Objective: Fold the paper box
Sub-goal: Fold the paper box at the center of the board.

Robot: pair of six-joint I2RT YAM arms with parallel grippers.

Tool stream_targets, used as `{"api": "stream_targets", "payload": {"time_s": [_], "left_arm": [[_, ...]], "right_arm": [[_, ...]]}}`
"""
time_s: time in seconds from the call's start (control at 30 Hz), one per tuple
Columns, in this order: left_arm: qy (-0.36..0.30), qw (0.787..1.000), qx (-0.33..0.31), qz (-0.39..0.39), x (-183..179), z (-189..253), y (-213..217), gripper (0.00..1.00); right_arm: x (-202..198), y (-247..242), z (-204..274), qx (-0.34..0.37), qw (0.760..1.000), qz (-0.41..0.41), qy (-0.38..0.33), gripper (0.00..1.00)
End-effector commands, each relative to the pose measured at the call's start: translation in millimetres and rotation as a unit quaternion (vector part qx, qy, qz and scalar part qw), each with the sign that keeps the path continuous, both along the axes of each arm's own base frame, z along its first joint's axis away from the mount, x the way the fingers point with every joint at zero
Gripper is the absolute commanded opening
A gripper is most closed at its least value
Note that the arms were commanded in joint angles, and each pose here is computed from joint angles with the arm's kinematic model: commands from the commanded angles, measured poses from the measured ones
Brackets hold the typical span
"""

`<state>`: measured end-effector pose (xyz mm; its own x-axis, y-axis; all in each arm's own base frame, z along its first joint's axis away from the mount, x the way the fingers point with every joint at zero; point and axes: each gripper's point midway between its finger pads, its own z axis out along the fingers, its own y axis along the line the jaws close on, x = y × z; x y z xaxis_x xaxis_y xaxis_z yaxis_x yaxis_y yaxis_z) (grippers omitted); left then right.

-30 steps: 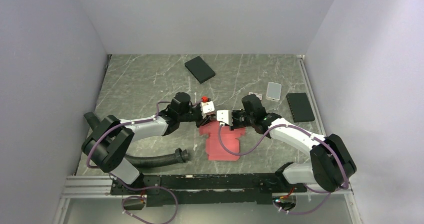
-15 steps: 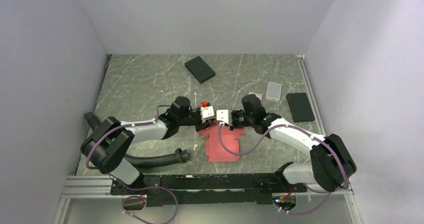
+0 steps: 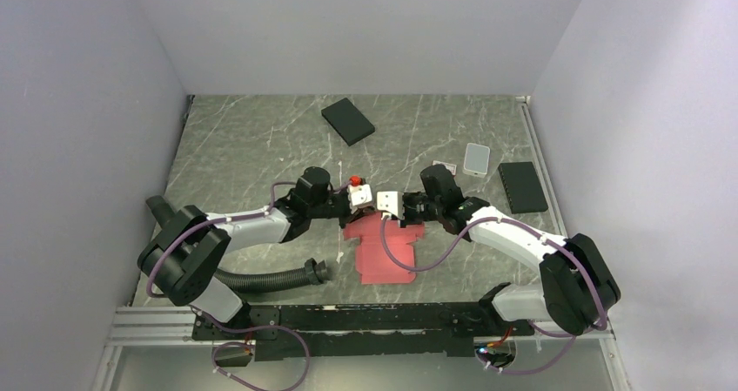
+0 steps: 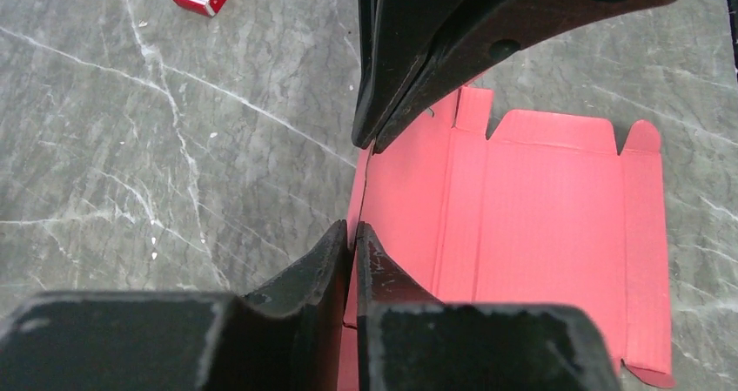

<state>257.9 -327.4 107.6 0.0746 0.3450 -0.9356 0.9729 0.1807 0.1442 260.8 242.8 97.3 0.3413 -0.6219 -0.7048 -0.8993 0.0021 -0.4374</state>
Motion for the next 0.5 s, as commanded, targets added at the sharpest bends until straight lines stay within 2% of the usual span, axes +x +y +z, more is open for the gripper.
{"api": "stream_targets", "payload": {"time_s": [0.0, 0.07, 0.3, 0.47], "left_arm": [[-0.022, 1.000, 0.006, -0.009, 5.8, 7.6, -4.0, 0.09], [-0.024, 1.000, 0.009, -0.007, 6.4, 6.8, -2.7, 0.00], [-0.035, 0.999, 0.016, -0.002, 7.4, 5.4, 1.3, 0.00], [-0.045, 0.999, 0.019, 0.005, 9.6, 6.0, 3.9, 0.00]], "right_arm": [[10.1, 12.9, 25.4, 0.036, 0.999, 0.007, -0.023, 0.00], [9.8, 13.0, 25.3, 0.037, 0.999, 0.007, -0.021, 0.00], [10.3, 12.1, 24.3, 0.037, 0.999, 0.004, -0.017, 0.00], [12.8, 5.5, 22.3, 0.033, 0.999, -0.003, -0.015, 0.09]]}}
